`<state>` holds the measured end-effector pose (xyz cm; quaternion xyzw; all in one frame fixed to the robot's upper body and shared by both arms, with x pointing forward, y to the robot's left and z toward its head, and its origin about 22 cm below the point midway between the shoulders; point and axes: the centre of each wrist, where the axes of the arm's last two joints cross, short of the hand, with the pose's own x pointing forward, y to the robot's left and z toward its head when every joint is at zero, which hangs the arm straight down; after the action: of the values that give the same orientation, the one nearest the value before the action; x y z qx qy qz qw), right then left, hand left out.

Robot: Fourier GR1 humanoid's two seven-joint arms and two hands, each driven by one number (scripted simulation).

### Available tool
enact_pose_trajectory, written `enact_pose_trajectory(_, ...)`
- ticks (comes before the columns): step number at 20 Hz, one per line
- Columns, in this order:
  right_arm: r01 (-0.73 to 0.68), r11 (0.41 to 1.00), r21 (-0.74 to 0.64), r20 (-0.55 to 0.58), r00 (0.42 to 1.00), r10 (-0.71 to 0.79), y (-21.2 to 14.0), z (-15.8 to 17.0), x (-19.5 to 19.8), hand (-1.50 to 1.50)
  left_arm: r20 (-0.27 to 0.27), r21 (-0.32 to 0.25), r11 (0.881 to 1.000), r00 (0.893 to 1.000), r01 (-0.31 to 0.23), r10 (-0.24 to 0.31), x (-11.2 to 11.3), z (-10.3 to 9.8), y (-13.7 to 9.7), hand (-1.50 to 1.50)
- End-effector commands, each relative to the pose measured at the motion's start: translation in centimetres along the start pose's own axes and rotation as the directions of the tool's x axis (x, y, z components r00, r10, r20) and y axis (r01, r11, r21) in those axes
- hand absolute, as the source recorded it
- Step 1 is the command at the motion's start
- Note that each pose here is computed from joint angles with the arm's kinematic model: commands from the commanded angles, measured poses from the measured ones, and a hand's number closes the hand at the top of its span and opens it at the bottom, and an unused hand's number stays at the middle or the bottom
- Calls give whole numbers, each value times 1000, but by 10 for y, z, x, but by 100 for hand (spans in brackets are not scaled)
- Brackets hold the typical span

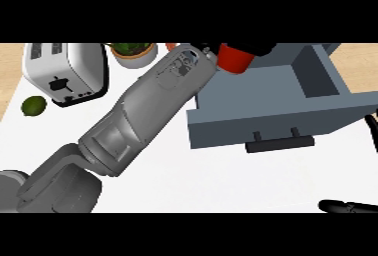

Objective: Pick up the can, place it into the drawer and close the drawer

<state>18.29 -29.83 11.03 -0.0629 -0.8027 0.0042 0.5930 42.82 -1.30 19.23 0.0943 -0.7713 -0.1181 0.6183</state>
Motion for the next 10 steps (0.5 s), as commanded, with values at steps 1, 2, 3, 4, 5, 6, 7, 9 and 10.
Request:
enact_pose_trajectory(1,-20,1000,23,7,1000,20,7,-10,3,-150,21,26,998,999,50,-50,-13,3,-2,150)
enact_pose_trajectory(2,19,1000,3,8,1000,-19,9,4,0,-150,23,21,998,998,56,-57,-8,-1,0,150)
enact_pose_trajectory(3,-7,1000,10,1,1000,7,1,9,-1,-150,21,21,998,998,56,-57,-19,2,0,150)
enact_pose_trajectory(4,-10,1000,17,20,1000,10,11,-2,5,-150,36,3,997,997,74,-74,-24,3,1,150)
enact_pose_trajectory(5,-6,999,36,2,1000,6,9,3,11,-150,17,23,998,998,63,-63,-23,3,0,150)
enact_pose_trajectory(6,-8,1000,20,20,1000,7,1,1,11,-150,-14,38,997,997,70,-69,-32,5,1,-150)
enact_pose_trajectory(7,-8,999,46,5,1000,8,6,4,5,-150,-11,56,996,997,76,-75,-22,4,-2,-150)
enact_pose_trajectory(9,-9,999,33,26,1000,8,16,-9,12,-150,1,67,996,998,67,-67,-20,3,-1,-150)
enact_pose_trajectory(10,-28,999,29,21,999,28,9,-5,13,-150,-7,66,995,997,71,-70,-17,3,-2,-150)
